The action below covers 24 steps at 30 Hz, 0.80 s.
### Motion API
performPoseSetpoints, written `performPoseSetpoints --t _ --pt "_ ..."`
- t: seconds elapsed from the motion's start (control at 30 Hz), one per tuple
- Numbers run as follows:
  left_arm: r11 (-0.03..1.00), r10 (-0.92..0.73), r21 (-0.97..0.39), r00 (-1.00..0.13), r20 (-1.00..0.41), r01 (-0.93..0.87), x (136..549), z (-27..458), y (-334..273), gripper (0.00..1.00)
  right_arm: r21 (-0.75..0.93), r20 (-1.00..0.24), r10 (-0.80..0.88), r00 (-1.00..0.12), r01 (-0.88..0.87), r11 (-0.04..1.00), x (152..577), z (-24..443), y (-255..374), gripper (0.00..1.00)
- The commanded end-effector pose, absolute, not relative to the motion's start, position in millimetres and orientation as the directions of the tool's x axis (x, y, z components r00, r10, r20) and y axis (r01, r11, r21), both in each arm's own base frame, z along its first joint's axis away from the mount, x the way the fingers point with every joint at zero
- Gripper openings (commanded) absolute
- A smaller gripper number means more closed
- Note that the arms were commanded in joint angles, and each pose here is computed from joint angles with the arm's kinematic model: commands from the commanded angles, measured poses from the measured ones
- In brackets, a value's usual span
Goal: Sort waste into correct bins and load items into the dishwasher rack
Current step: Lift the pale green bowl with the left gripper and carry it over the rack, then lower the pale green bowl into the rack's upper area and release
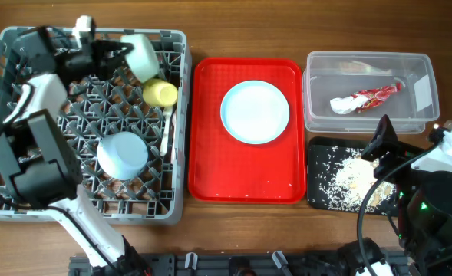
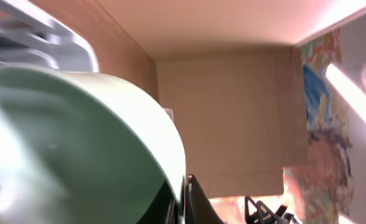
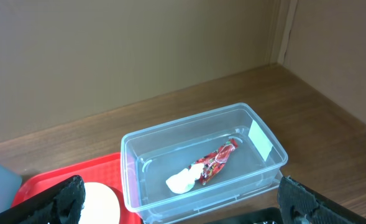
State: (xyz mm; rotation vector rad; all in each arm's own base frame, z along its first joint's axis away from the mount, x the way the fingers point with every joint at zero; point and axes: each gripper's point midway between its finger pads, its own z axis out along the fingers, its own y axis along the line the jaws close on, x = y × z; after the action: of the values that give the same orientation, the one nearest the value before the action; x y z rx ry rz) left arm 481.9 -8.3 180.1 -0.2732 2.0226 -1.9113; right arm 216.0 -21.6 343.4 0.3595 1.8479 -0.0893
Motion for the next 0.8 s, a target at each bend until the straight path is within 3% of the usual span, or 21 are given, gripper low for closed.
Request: performPoseSetpoints --t 0.0,0.03,0.07,0.1,0.13,0.43,0.77 --pt "0.051 -0.398 -0.997 -0.915 -0.073 0.057 481 171 11 0.08 0.132 -0.946 0.212 -0.244 0.308 0.942 215 348 -25 1.00" --pt "0.051 -0.405 -0.997 -0.911 -0.072 0.056 481 171 14 0.13 0.132 -0.946 0.212 -0.244 0.308 0.942 215 348 -25 1.00" --pt "0.051 -0.411 -0.997 -0.909 -0.072 0.056 481 171 18 0.34 0.133 -0.946 0.213 -0.244 0.308 0.942 215 348 -25 1.00" --pt "0.052 -0.416 -0.997 -0.906 -0.072 0.056 481 171 21 0.94 0.132 -0.946 0.213 -0.244 0.308 0.942 215 347 -25 1.00" --pt "0.052 -0.421 -0.997 -0.904 -0.072 0.056 481 171 23 1.00 0.132 -0.946 0.213 -0.244 0.308 0.942 215 347 -25 1.00" --pt "0.000 -0.460 -1.000 -0.888 -0.009 0.010 472 190 53 1.00 0.132 -0.946 0.212 -0.246 0.308 0.942 215 347 -25 1.00" --pt "0.047 -0.503 -0.995 -0.858 -0.099 0.087 455 244 70 1.00 0.130 -0.945 0.212 -0.248 0.308 0.942 216 347 -25 1.00"
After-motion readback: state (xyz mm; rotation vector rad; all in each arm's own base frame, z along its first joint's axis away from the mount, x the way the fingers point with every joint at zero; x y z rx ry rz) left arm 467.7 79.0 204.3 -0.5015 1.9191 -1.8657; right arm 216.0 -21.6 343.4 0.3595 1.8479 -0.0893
